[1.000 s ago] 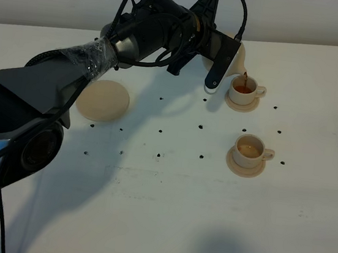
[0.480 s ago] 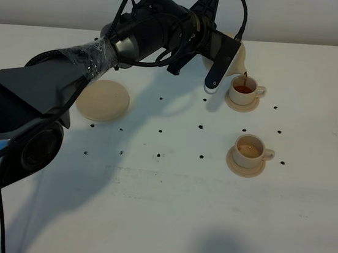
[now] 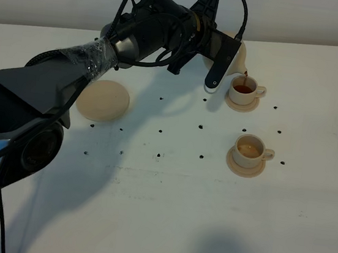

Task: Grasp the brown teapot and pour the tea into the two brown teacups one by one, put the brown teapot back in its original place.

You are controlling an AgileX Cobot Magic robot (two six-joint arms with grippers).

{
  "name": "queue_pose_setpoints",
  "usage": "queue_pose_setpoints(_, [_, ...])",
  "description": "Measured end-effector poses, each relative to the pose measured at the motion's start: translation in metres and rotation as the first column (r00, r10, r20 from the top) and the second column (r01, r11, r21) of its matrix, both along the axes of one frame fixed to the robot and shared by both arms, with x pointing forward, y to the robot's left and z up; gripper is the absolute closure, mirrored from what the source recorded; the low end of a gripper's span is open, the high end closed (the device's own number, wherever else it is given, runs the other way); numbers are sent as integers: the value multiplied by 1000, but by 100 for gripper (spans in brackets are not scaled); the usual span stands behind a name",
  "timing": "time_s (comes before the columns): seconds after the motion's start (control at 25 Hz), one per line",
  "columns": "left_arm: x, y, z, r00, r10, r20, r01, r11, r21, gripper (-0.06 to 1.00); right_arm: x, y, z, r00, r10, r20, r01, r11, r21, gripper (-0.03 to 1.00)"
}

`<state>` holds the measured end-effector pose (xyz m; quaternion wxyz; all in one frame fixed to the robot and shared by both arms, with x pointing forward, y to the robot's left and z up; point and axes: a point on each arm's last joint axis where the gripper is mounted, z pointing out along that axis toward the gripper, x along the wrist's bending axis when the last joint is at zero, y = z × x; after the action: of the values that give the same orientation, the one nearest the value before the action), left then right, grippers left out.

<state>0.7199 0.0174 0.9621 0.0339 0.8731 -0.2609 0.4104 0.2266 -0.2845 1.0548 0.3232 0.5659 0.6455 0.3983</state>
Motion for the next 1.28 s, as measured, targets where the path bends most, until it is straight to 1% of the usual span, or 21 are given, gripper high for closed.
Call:
queue_pose_setpoints(0.44, [1,0,1,1000,-5,15,5,1000,2,85,0,0,0,1000,0,0,0,1000,0,74])
queue_pose_setpoints(0.72, [2,1,2,999,4,40,-5,1000,30,85,0,0,0,1000,0,0,0,1000,0,74])
queue_pose_setpoints(1.08, [2,1,2,999,6,44,-8,1000,28,85,0,0,0,1000,0,0,0,1000,0,74])
queue_pose_setpoints(1.28, [1,-2,3,998,-4,55,2,999,39,85,0,0,0,1000,0,0,0,1000,0,74])
